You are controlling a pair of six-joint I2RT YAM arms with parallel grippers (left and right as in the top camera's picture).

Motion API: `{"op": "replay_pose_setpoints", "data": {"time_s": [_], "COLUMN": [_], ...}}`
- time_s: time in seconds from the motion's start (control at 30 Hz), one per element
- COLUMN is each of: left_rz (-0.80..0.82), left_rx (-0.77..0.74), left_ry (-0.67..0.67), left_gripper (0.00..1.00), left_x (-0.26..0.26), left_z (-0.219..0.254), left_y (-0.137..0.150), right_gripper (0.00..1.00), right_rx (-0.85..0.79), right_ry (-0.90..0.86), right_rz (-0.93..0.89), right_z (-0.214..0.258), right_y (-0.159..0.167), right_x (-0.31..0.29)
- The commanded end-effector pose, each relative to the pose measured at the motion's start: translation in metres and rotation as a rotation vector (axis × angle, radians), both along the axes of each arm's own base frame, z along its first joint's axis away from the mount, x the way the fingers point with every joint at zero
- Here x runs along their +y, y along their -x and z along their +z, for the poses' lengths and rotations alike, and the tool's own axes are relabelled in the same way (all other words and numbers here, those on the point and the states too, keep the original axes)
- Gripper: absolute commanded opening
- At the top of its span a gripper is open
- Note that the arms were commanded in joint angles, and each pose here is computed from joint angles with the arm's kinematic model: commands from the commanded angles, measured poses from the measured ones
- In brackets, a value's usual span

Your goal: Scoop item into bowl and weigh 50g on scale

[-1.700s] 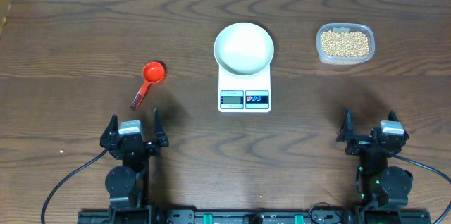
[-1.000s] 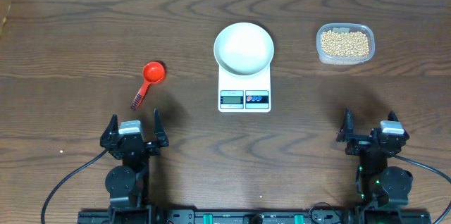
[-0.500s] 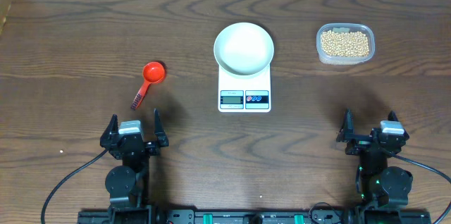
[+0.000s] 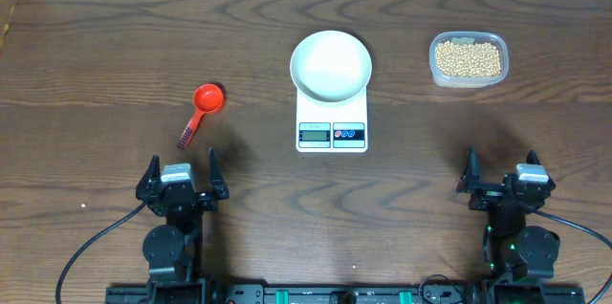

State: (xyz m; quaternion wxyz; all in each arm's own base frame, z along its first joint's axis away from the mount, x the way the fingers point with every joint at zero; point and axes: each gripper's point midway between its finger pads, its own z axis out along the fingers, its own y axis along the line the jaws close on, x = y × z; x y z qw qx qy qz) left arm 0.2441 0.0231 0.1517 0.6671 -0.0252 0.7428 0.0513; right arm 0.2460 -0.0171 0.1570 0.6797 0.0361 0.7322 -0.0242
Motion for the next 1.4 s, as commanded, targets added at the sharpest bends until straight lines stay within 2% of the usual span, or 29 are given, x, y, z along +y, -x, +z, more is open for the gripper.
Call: {"op": "replay_pose_setpoints", "data": {"time_s": [0.0,0.8,0.93,1.0,1.13,1.23,1.37], "left_rz": [0.016,0.016,-0.065,-0.132,-0.151,-0.172,-0.19], "left_rx": [0.054,0.026,-0.085,-0.134,-0.214,-0.222,-0.149], "left_ry": [0.01,0.009,0.078,0.077,0.068,0.067,0.077], "left_gripper": [0.98,0.98,0.98,0.98,0.98,0.98,0.98], "left_x": [0.003,0.003,-0.012,-0.023,-0.026,-0.029,-0.033], "left_z": [-0.016,-0.01,0.017,0.029,0.058,0.073,0.09], "left_y": [0.002,0.001,-0.002,-0.003,0.001,0.003,-0.002], "right_gripper": [0.99,0.99,0.99,0.99,0.99,0.99,0.99], "right_rx": [0.003,0.003,0.003,0.003,0.003,0.003,0.003], "right_ry": [0.008,0.008,0.009,0.008,0.008,0.008,0.008], "right_rz": [-0.008,-0.008,-0.008,-0.008,-0.008,-0.008,-0.008], "right_z": [-0.001,-0.001,-0.001,-0.001,-0.001,-0.001,-0.001], "right_y": [0.0,0.0,0.0,0.0,0.0,0.0,0.0], "right_x": [-0.001,-0.001,-0.001,-0.001,-0.001,-0.001,-0.001]}}
